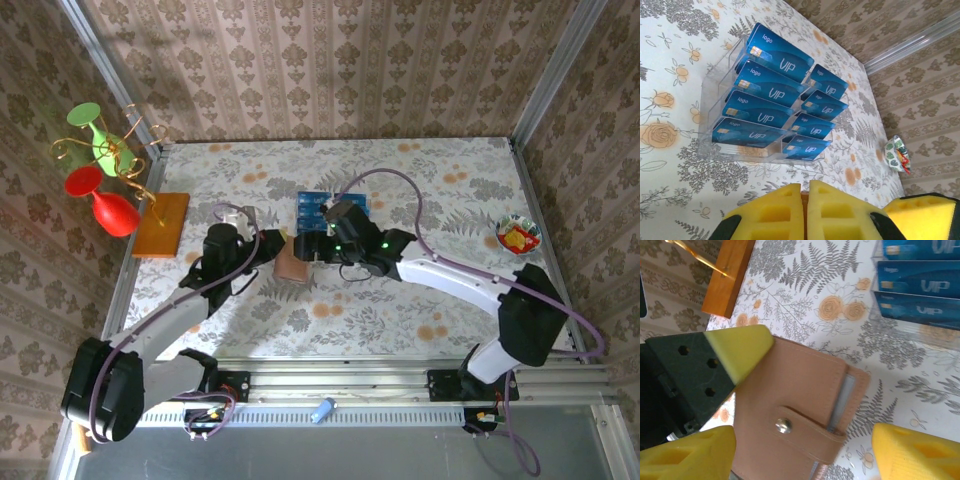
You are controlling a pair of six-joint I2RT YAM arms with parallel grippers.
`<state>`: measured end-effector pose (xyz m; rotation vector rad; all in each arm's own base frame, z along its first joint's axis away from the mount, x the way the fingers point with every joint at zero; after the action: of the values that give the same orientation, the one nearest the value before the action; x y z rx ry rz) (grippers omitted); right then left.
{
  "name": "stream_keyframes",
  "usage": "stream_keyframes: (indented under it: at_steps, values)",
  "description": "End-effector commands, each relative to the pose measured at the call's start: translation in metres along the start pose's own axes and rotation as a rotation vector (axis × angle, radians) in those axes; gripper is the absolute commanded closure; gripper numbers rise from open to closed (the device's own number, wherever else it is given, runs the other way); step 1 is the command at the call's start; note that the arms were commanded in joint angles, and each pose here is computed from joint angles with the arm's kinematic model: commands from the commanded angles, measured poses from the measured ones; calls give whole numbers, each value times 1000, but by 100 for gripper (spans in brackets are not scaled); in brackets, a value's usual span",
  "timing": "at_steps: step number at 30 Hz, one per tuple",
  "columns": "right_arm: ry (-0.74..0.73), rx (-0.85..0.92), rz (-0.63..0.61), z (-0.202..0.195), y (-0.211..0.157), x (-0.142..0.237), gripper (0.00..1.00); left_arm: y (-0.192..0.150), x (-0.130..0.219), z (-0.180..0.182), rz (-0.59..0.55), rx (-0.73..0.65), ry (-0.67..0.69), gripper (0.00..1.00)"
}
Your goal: Put the credit cards into the card holder
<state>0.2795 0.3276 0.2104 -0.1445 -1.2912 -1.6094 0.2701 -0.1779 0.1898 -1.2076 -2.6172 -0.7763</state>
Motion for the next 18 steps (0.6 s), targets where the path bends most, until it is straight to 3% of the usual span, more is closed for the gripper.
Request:
stream_keyframes:
  at_steps: [1,12,18]
  values:
    - [-106,75,57,-3,-9,-12,27,7,3,-17,-28,-57,-10,100]
    - [-262,141,145,-12,-31,-37,30,8,4,-17,-44,-61,0,100]
    - [-368,111,178,-50,-51,-20,43,9,5,-16,-55,-65,7,100]
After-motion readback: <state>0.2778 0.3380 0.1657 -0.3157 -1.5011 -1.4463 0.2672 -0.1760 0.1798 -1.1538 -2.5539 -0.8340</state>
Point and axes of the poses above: each hand's point on the last joint's axis, 136 mm out from that joint toward the fingers, its own x axis back along the fingers, its own z axis along the line the jaws close on, y = z × x, the point moved 4 cm from there along x, back along the fingers, and after that the axes turned 13 degrees about x, right-handed, at the moved point
